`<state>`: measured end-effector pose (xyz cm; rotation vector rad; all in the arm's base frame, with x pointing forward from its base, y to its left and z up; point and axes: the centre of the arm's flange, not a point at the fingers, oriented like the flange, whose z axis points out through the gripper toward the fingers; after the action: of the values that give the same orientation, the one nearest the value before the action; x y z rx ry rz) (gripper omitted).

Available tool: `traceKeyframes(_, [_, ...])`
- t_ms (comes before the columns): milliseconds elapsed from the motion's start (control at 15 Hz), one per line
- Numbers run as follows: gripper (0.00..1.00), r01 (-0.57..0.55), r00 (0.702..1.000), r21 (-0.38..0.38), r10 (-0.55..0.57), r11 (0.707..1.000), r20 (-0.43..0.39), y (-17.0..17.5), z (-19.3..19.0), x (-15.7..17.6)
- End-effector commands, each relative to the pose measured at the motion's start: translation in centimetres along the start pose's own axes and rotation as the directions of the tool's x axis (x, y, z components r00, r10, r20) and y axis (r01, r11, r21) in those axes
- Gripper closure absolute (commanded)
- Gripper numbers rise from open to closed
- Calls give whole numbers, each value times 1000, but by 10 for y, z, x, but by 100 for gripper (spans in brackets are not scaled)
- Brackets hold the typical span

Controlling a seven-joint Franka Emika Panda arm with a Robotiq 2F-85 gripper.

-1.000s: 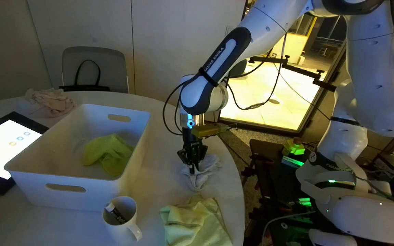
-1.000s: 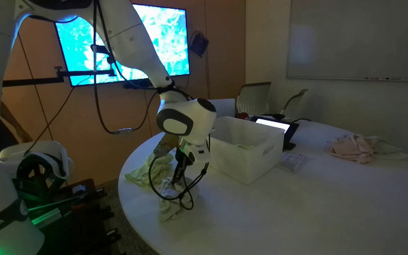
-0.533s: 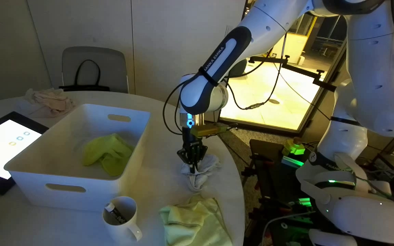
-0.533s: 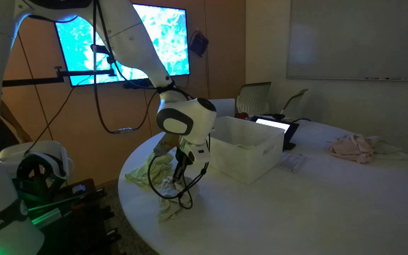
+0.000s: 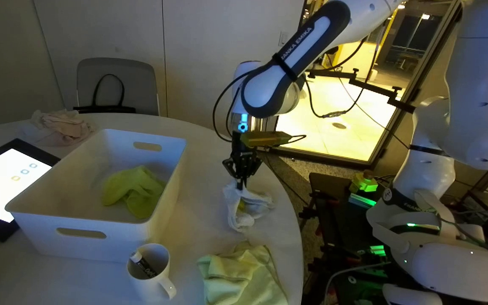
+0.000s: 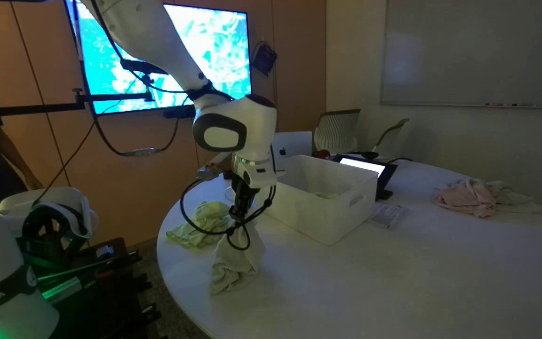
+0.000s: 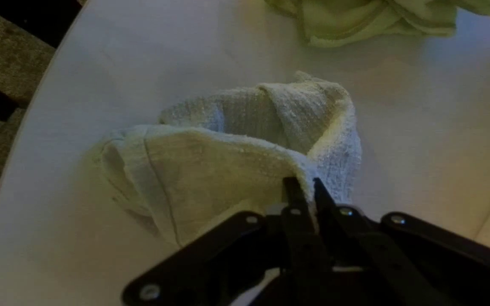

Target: Put the cloths in the box, then put the marker and the yellow object in the cup

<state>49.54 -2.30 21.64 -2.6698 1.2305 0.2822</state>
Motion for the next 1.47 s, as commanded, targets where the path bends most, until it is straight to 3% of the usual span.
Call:
traceKeyframes(0, [91, -88, 987, 3, 88, 996, -135, 14, -68, -34])
traceKeyframes(267, [91, -181, 948, 2, 175, 984, -268, 23, -141, -53])
traceKeyframes(533, [91, -212, 920, -5, 198, 977, -339, 19, -205, -62])
traceKeyframes(1000, [91, -187, 896, -31, 158, 982, -414, -14, -304, -86])
traceKeyframes(1400, [92, -105, 881, -12, 87, 994, -466, -59, -361, -92])
